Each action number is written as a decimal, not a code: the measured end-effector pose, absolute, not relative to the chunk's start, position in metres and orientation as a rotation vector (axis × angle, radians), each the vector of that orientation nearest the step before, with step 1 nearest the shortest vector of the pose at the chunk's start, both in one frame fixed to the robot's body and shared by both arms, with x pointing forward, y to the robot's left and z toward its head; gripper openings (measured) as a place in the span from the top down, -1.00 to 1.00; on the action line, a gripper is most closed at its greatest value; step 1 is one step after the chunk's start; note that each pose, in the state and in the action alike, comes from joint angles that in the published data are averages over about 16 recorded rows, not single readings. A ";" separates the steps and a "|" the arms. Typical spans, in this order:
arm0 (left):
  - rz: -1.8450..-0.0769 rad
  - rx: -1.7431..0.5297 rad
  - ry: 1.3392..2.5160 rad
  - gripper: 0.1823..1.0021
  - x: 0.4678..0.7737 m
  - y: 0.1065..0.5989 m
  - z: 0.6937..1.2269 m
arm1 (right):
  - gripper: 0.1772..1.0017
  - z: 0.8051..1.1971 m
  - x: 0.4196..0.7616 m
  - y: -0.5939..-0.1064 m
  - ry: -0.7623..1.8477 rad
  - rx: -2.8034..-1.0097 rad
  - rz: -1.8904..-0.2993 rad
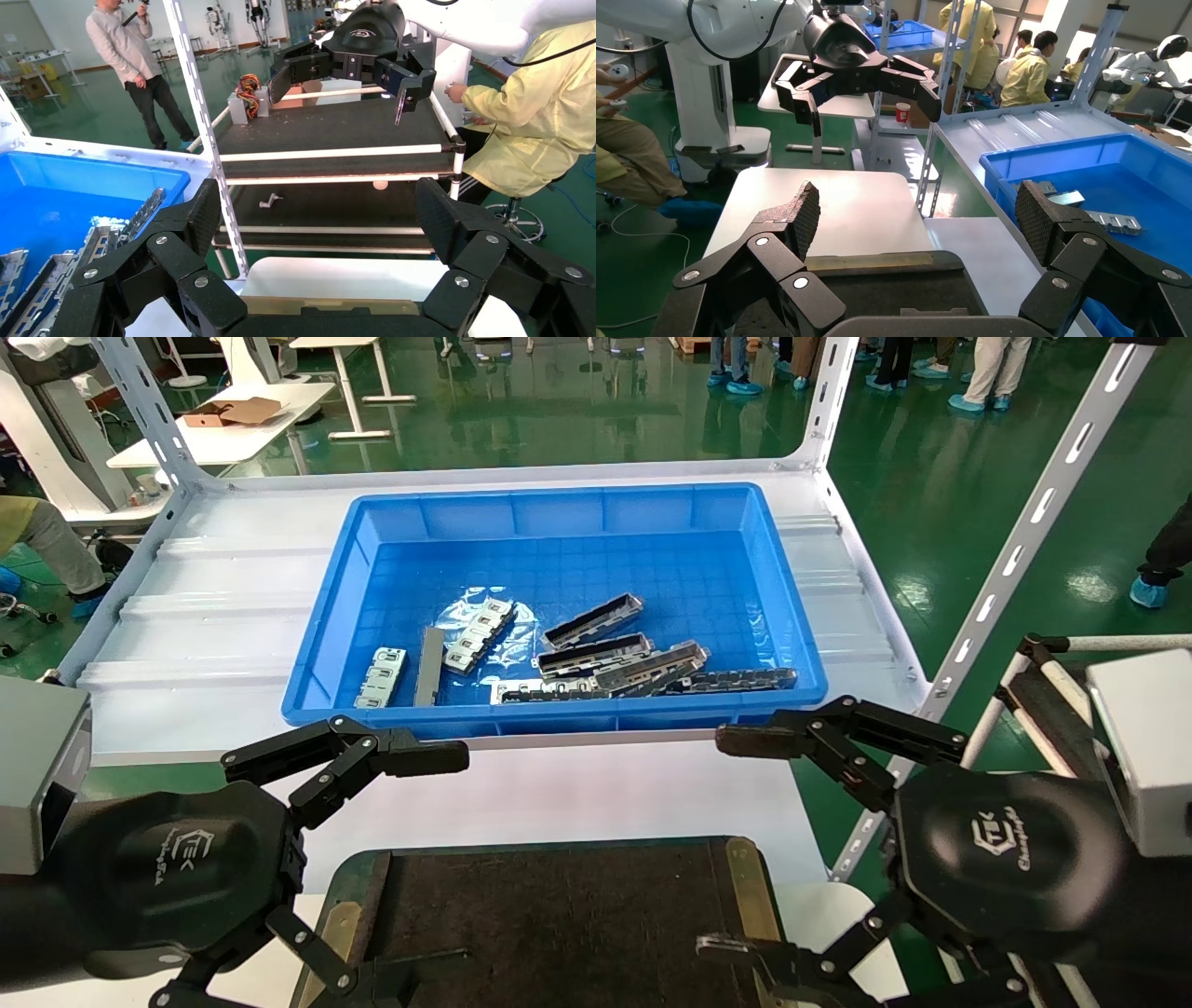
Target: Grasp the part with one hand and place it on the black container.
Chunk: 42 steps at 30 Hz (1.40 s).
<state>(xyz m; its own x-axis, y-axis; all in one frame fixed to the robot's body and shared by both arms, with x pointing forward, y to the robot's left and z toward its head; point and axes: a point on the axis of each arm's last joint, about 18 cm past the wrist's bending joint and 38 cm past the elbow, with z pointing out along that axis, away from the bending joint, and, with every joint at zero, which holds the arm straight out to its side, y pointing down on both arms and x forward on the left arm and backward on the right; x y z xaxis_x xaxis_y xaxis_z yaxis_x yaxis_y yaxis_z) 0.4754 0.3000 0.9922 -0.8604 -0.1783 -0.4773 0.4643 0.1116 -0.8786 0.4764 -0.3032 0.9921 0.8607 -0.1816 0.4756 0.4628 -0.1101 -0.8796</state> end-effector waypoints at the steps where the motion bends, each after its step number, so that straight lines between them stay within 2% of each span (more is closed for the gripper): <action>1: -1.799 0.277 1.924 -1.00 0.475 0.300 0.992 | -1.00 0.992 0.476 -0.303 -0.226 -1.593 -0.553; 42: -1.799 0.277 1.924 -1.00 0.475 0.300 0.992 | -1.00 0.992 0.476 -0.303 -0.226 -1.593 -0.553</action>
